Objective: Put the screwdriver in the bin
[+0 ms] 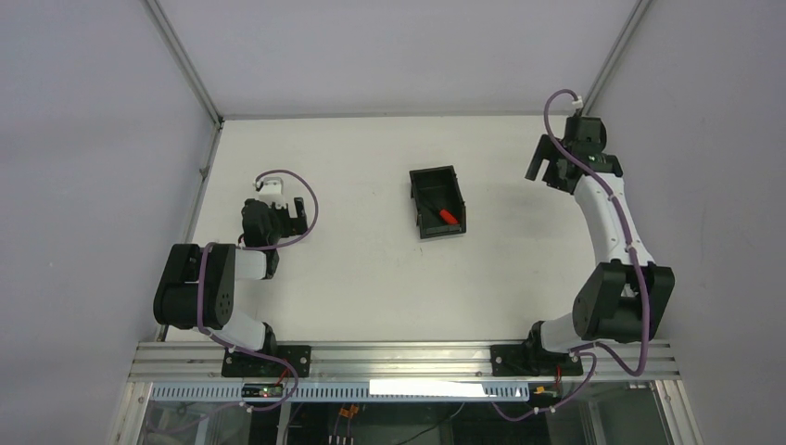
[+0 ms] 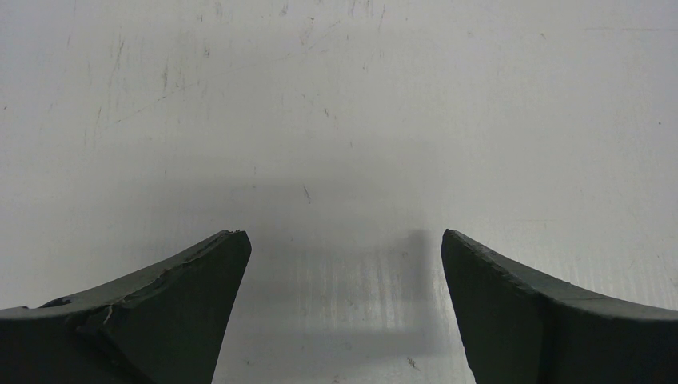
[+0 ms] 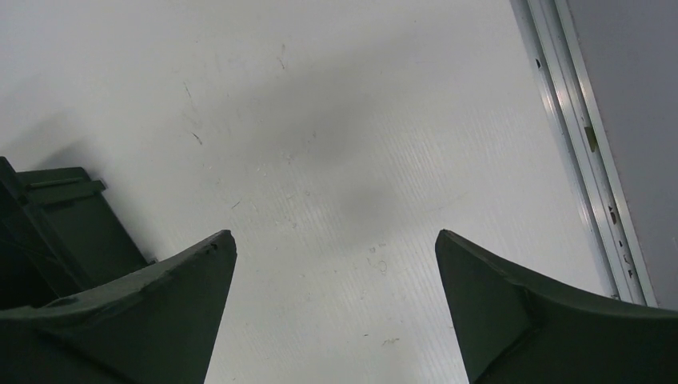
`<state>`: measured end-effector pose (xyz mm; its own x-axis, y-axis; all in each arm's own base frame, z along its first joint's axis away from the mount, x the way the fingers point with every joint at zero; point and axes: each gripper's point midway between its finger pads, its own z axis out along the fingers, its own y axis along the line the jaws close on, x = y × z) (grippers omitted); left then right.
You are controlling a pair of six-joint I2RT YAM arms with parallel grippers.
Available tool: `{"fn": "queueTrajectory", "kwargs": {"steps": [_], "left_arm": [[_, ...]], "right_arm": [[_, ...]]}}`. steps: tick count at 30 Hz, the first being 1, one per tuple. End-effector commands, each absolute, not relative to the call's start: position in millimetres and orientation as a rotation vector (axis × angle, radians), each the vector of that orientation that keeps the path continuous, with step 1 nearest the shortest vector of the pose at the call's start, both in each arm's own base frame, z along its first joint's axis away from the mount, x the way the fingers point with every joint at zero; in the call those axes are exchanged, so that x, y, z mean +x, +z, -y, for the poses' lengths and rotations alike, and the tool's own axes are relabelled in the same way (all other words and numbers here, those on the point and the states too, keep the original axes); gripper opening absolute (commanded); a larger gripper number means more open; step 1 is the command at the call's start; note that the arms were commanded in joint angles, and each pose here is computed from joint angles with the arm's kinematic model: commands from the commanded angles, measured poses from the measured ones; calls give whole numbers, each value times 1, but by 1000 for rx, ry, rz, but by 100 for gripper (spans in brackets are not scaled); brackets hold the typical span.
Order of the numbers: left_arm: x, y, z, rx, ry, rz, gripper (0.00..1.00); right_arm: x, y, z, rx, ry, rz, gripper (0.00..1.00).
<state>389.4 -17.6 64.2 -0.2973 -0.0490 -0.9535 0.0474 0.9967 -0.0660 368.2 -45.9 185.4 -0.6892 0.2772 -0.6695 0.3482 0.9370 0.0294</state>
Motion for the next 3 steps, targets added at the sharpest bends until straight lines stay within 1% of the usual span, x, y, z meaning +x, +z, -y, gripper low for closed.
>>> {"fn": "queueTrajectory", "kwargs": {"steps": [1, 3], "left_arm": [[392, 79, 16, -7, -106, -1817, 99], [392, 79, 16, -8, -105, -1817, 99]], "right_arm": [[368, 194, 47, 428, -135, -2330, 99], [370, 195, 45, 420, -120, -2322, 99]]}}
